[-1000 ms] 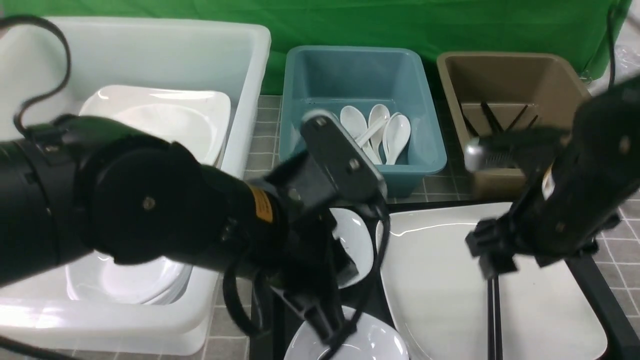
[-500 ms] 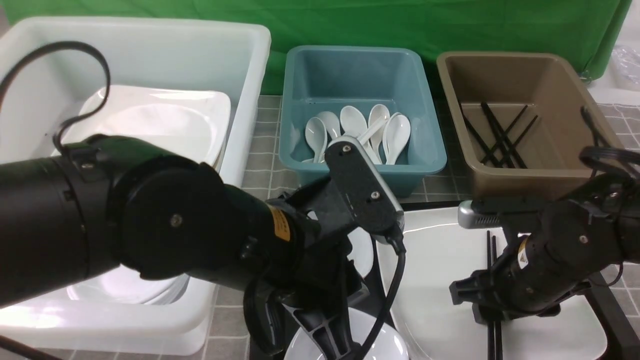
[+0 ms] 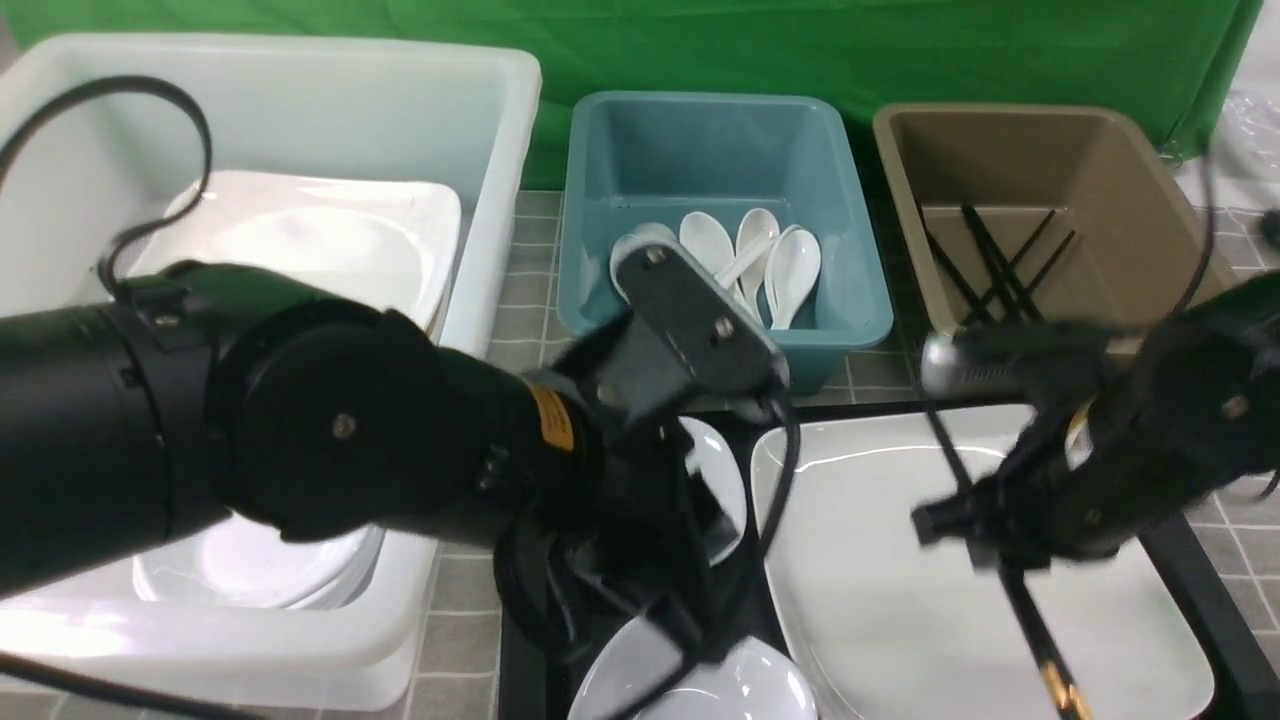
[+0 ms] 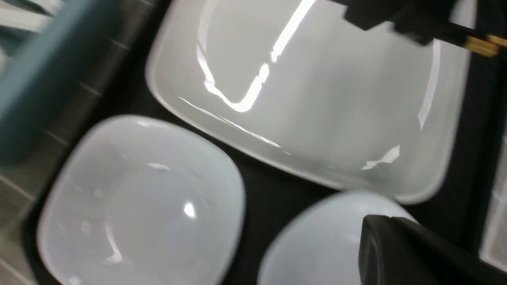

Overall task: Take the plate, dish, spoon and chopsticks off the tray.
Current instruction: Use the right arm to put the chopsticks into the small storage box on the right

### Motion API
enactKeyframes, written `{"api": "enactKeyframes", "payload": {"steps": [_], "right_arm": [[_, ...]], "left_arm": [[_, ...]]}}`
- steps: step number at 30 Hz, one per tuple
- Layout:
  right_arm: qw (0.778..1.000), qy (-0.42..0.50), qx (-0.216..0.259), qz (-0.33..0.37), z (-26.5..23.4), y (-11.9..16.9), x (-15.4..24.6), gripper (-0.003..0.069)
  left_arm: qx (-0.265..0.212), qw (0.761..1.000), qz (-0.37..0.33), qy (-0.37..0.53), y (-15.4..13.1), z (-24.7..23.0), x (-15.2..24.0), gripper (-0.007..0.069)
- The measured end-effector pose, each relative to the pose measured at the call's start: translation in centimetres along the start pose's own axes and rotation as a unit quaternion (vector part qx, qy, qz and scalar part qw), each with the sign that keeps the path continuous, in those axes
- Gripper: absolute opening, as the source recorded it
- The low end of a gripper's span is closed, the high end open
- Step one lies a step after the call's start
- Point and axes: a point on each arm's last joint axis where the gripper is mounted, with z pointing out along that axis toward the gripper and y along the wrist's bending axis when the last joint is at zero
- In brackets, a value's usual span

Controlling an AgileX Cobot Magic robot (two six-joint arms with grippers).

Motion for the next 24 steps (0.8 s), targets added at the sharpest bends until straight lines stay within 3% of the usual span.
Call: {"api": "enactKeyframes", "payload": {"steps": [6,10,14,21,22,23,24], "right_arm": [[0.987,-0.158,-0.015,0.003,-6.1,-1.7,-4.8,0.0140],[0.952,-0.302,-0.005,0.045,-6.9,-5.2,-9.2,0.0140],[0.924,-0.375,0.010,0.072,-4.3,-8.3,-12.4,0.0140],[0.924,-0.369,0.034,0.100,2.0,-12.1,-15.6,0.0145],[0.926,-0.362,0.036,0.102,2.7,-12.4,-15.9,0.0160],[0.929,-0.352,0.039,0.104,3.7,-12.7,-16.5,0.0244],[0.930,-0.351,0.038,0.104,3.7,-12.7,-16.5,0.0268]], "left_arm": [[-0.082,0.982,0.007,-0.171,1.7,-1.2,-3.9,0.0001],[-0.129,0.952,0.004,-0.277,2.5,-2.7,-6.2,0.0001],[-0.120,0.958,0.001,-0.261,2.4,-2.5,-6.0,0.0001],[-0.073,0.983,0.001,-0.167,1.6,-1.6,-4.4,0.0001],[-0.066,0.986,0.000,-0.152,1.5,-1.5,-4.2,0.0001],[-0.049,0.991,-0.016,-0.123,1.2,-1.3,-3.7,0.0001],[-0.048,0.991,-0.017,-0.120,1.2,-1.3,-3.6,0.0001]]}}
